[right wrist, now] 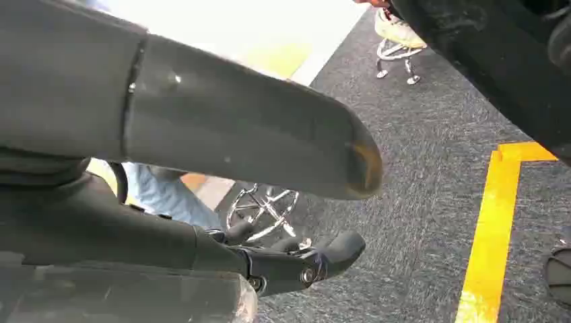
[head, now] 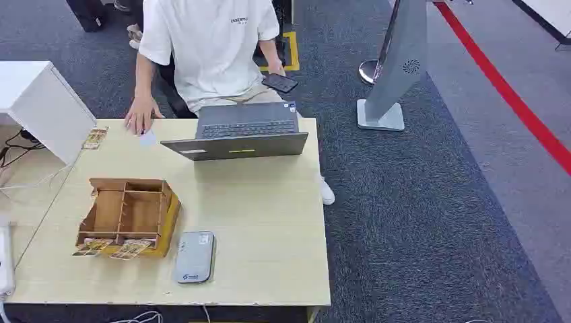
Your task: Pass the card to the sensor for recognition and then transmit it.
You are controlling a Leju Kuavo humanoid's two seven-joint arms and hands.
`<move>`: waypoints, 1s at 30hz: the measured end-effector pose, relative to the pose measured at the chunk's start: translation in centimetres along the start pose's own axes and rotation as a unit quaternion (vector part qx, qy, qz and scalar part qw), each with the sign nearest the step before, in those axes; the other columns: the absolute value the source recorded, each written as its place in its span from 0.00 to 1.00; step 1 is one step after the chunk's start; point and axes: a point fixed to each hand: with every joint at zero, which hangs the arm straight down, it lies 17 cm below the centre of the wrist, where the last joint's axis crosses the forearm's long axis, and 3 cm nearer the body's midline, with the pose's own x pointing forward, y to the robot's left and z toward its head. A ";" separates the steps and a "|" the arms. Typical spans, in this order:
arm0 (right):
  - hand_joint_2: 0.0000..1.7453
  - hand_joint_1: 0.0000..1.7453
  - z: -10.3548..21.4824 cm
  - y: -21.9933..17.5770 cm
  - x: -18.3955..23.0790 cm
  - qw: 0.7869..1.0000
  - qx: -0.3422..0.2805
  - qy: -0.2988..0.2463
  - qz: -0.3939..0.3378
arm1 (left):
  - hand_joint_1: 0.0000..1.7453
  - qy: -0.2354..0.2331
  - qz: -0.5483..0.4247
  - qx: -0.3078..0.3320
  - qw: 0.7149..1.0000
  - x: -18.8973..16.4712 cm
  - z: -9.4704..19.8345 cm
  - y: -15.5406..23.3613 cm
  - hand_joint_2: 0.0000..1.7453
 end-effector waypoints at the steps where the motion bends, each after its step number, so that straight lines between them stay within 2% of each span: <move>1: 0.00 0.00 0.0 0.0 0.0 1.000 0.000 0.000 0.000 | 0.00 -0.001 0.000 0.000 1.000 0.0 0.0 0.0 1.00; 5: 0.00 0.00 0.0 -0.1 0.0 1.000 -0.001 0.001 0.000 | 0.00 -0.008 0.003 0.001 1.000 0.3 -0.1 0.0 1.00; 13: 0.00 0.00 0.0 -0.3 0.0 1.000 -0.007 0.001 -0.004 | 0.00 -0.050 0.030 -0.026 0.998 2.8 0.0 -0.9 1.00; 16: 0.00 0.00 -0.2 -0.5 0.1 1.000 -0.016 0.000 -0.010 | 0.00 -0.113 0.054 -0.097 0.987 7.2 1.0 -3.7 1.00; 19: 0.00 0.00 -0.4 -0.3 0.3 0.999 -0.028 -0.006 -0.020 | 0.00 -0.195 0.069 -0.216 0.954 14.5 4.0 -8.4 1.00; 22: 0.00 0.00 -0.6 0.3 0.5 0.999 -0.026 -0.009 -0.025 | 0.00 -0.237 0.086 -0.225 0.941 18.9 5.1 -8.5 1.00; 26: 0.00 0.00 -0.7 0.8 0.3 0.999 -0.023 -0.009 -0.029 | 0.00 -0.276 0.096 -0.223 0.930 21.8 6.0 -7.5 1.00; 28: 0.00 0.00 -0.8 1.0 0.4 0.999 -0.023 -0.010 -0.033 | 0.00 -0.311 0.102 -0.243 0.913 23.4 7.4 -7.7 1.00; 30: 0.00 0.00 -0.9 1.3 0.4 0.999 -0.025 -0.012 -0.038 | 0.00 -0.356 0.107 -0.284 0.884 26.3 10.0 -8.7 1.00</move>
